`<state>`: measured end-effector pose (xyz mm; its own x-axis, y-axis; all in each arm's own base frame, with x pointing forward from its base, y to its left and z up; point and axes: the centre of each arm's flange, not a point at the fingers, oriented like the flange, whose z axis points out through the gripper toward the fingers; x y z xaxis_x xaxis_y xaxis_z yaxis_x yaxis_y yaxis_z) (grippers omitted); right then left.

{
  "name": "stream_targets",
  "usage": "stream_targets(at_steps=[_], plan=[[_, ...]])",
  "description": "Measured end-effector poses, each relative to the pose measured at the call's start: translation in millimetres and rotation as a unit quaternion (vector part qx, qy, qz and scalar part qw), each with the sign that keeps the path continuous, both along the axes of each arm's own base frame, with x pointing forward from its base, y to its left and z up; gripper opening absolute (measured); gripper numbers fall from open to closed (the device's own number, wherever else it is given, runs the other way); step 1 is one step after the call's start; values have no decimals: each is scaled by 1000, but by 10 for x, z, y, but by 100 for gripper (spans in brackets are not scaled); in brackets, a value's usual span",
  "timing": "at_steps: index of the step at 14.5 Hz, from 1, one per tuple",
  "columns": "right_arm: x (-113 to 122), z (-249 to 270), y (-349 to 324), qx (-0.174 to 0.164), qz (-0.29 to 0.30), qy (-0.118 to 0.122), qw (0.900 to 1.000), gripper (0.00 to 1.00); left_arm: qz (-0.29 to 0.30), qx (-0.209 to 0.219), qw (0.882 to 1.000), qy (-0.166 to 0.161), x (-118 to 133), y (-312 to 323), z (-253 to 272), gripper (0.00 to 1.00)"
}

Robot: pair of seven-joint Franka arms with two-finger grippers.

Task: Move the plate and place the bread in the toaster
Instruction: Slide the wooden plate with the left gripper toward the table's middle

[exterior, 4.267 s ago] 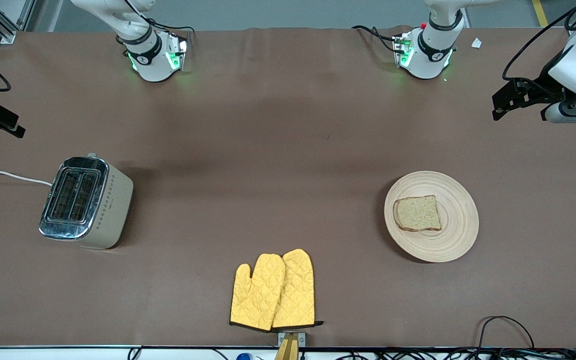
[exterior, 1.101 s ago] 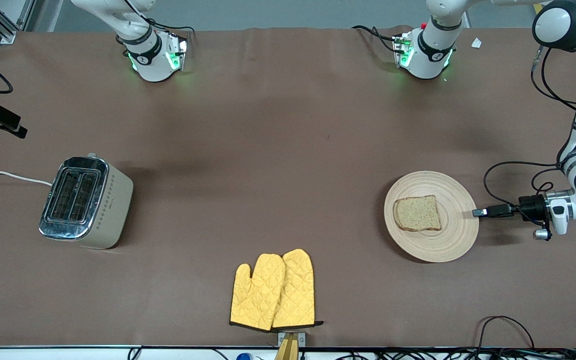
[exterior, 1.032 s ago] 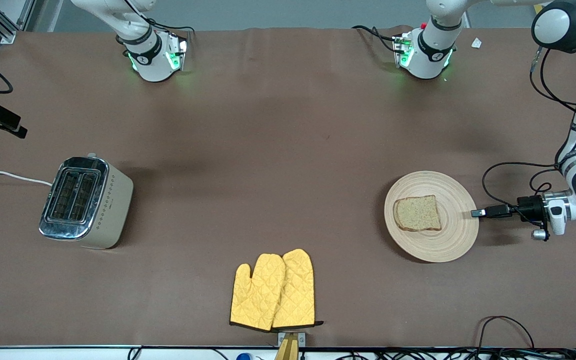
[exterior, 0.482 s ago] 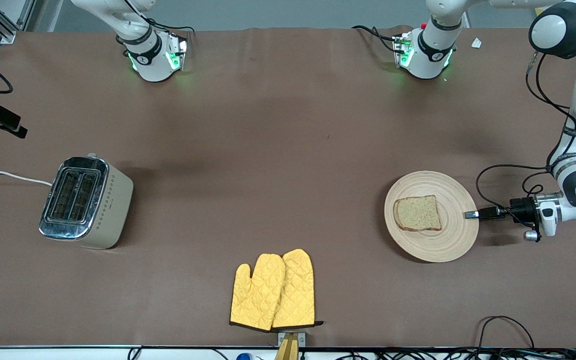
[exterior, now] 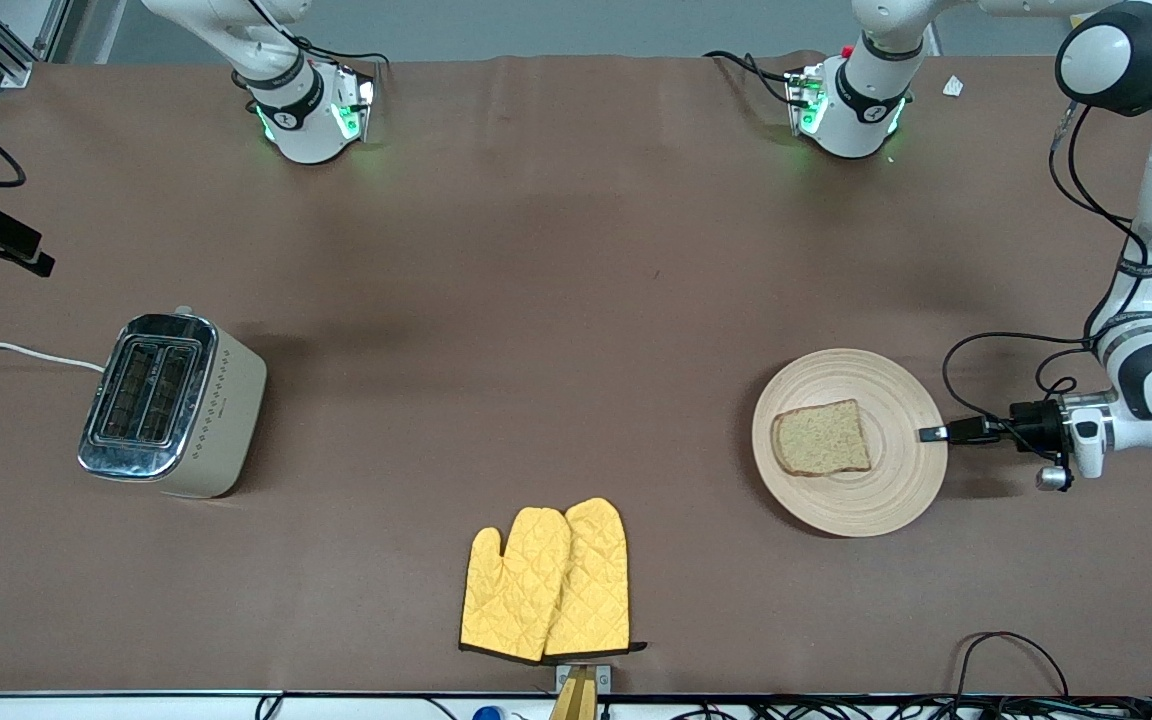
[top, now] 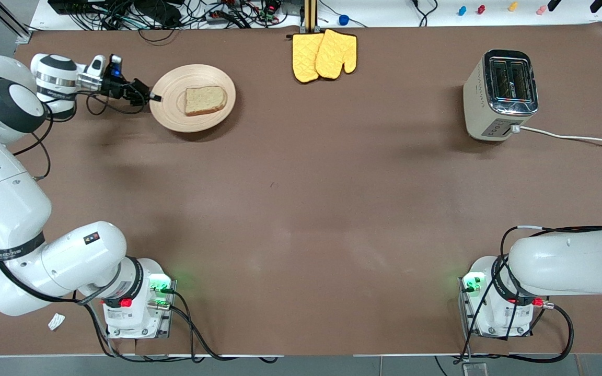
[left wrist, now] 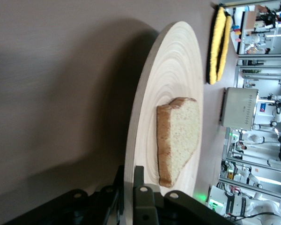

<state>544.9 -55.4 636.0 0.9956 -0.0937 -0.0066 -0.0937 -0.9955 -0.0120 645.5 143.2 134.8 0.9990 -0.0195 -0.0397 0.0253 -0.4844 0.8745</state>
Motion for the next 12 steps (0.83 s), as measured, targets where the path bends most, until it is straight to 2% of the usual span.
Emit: stream_targets(at_steps=[4, 7, 10, 12], plan=[[0, 0, -1, 0, 0, 0, 1000, 100, -47, -35, 998, -31, 257, -817, 291, 10], [0, 0, -1, 0, 0, 0, 1000, 100, -87, -40, 994, -43, 336, -1488, 390, 9], [0, 0, -2, 0, 0, 0, 1000, 100, -109, -43, 991, -57, 318, -2200, 420, 9], [0, 0, -2, 0, 0, 0, 1000, 100, -102, -38, 992, -64, 192, -2654, 352, 9]])
